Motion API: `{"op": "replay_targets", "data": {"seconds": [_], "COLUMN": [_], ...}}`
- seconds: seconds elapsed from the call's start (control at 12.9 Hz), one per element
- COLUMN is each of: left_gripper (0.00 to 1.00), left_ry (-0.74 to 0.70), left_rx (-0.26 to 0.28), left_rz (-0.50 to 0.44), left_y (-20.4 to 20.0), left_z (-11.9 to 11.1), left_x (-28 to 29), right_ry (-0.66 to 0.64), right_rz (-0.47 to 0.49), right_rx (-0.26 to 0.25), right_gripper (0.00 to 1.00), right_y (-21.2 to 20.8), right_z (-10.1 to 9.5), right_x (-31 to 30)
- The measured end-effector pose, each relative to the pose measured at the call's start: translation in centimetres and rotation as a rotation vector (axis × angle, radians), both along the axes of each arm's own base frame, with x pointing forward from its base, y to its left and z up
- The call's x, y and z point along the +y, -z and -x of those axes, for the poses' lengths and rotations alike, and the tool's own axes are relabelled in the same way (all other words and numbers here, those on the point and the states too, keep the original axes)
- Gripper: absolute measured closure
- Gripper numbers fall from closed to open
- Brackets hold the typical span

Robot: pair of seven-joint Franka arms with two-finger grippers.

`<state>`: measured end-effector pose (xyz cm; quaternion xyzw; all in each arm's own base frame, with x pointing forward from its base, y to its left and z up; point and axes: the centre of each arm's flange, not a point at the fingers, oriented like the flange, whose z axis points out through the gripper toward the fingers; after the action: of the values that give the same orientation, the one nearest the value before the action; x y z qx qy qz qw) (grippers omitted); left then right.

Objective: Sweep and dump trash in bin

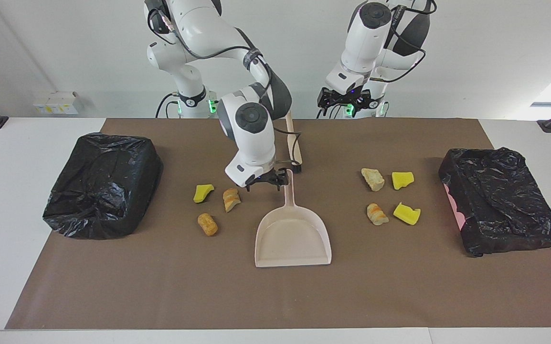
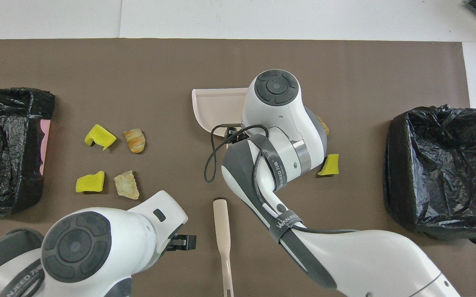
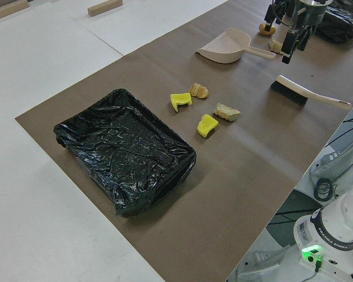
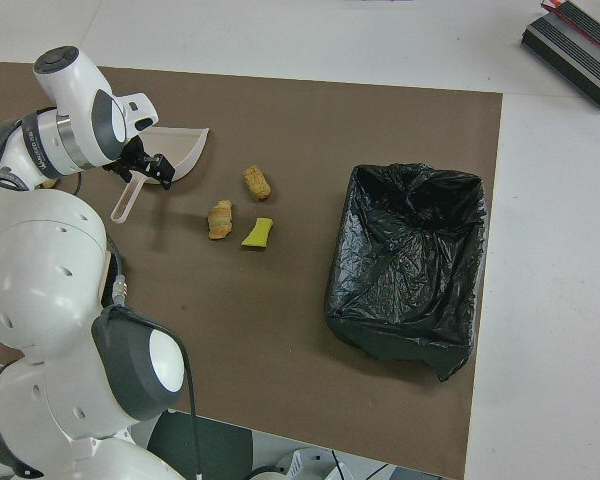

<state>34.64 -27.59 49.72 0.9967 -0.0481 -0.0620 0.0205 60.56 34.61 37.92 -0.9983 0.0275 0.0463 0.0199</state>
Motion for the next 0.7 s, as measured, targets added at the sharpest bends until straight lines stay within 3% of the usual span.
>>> {"op": "replay_targets", "data": {"seconds": [0.15, 0.31, 0.39, 0.46, 0.7], "left_gripper": [0.00, 0.00, 0.00, 0.00, 0.00], "left_ry": [-0.021, -0.008, -0.005, -0.009, -0.019], "left_rx": [-0.021, -0.017, -0.023, -0.037, -0.064], "left_rz": [0.004, -0.007, -0.006, 0.001, 0.019], "left_y": [2.7, 5.3, 6.6, 7.9, 10.9], "left_z": [1.8, 4.0, 5.2, 6.2, 8.7], "left_x": [-1.5, -3.2, -4.0, -4.8, -6.6], "right_ry": [-0.007, -0.019, -0.025, -0.033, -0.064], "right_rz": [0.003, 0.004, 0.003, 0.002, 0.000], "right_rx": [0.002, 0.003, 0.001, 0.000, -0.004], "right_gripper": [0.02, 0.16, 0.18, 0.30, 0.33], "right_y": [0.8, 1.0, 0.9, 0.9, 0.9], "right_z": [-0.1, 0.2, 0.4, 0.7, 1.9], "right_x": [0.9, 1.7, 2.1, 2.6, 4.5]}}
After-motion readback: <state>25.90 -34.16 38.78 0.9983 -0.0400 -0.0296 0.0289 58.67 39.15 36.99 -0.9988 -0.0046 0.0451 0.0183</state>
